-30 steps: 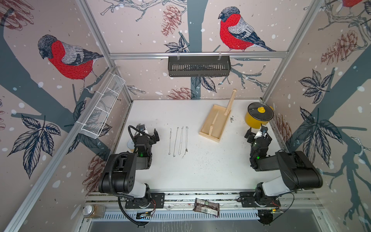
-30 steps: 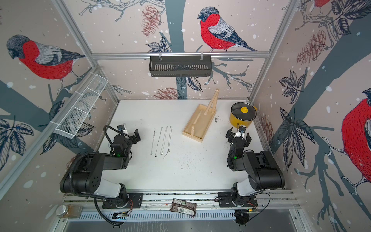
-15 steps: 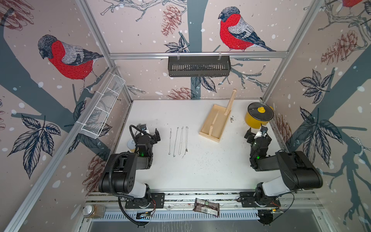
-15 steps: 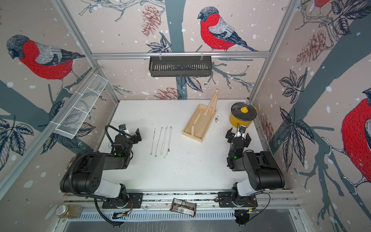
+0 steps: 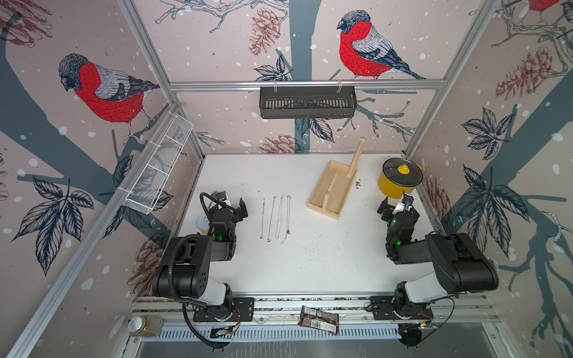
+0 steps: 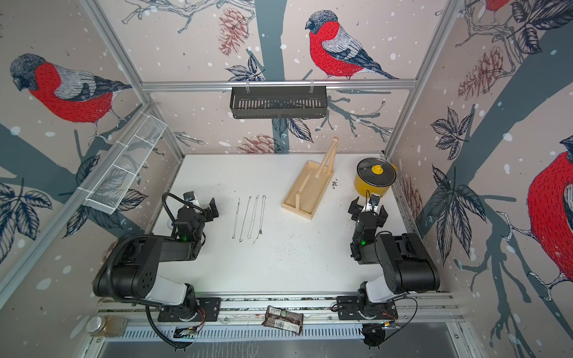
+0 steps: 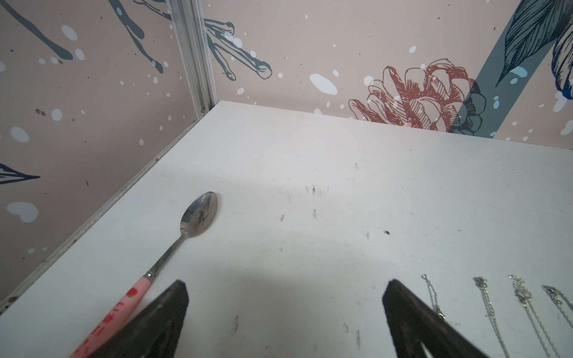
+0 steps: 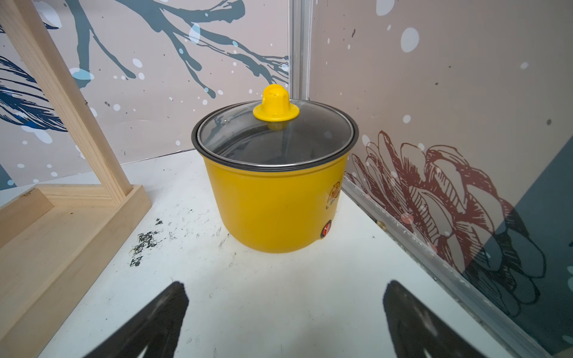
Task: Take the necklace off the jewelry display stand
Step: Reset both arms
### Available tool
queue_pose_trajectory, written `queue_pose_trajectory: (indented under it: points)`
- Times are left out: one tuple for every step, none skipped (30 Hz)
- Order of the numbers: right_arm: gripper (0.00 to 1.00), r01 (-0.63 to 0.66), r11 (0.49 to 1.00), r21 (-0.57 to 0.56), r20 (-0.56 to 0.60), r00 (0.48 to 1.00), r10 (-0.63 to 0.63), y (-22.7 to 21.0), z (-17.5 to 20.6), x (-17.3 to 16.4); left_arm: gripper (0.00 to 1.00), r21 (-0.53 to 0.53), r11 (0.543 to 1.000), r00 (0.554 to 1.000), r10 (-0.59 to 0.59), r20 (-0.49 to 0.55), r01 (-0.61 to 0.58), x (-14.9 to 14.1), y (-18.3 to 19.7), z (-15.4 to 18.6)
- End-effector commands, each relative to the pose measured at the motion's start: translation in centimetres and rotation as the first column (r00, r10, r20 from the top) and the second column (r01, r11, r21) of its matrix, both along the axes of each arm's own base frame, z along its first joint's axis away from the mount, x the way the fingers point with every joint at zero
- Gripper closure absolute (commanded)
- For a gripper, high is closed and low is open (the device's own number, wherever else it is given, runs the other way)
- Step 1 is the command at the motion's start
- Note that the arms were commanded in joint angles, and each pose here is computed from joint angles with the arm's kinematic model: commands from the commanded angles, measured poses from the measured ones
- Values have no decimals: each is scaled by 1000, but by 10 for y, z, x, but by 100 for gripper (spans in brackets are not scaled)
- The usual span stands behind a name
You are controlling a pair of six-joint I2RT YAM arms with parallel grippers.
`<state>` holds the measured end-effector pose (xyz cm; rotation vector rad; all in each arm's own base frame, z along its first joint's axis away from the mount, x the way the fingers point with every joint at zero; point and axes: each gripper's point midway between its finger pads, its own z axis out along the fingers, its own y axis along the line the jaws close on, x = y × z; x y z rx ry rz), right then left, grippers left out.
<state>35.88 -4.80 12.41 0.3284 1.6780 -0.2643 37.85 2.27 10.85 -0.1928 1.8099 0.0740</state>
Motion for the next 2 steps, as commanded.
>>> queue_pose_trajectory:
  points:
    - [1, -2, 1000, 4, 20, 1000, 2, 0, 5, 2, 2, 18, 1000, 999, 9, 48, -10, 3, 2, 13]
    - [0, -1, 1000, 3, 20, 1000, 1, 0, 5, 1, 1, 17, 1000, 999, 11, 47, -12, 2, 3, 12]
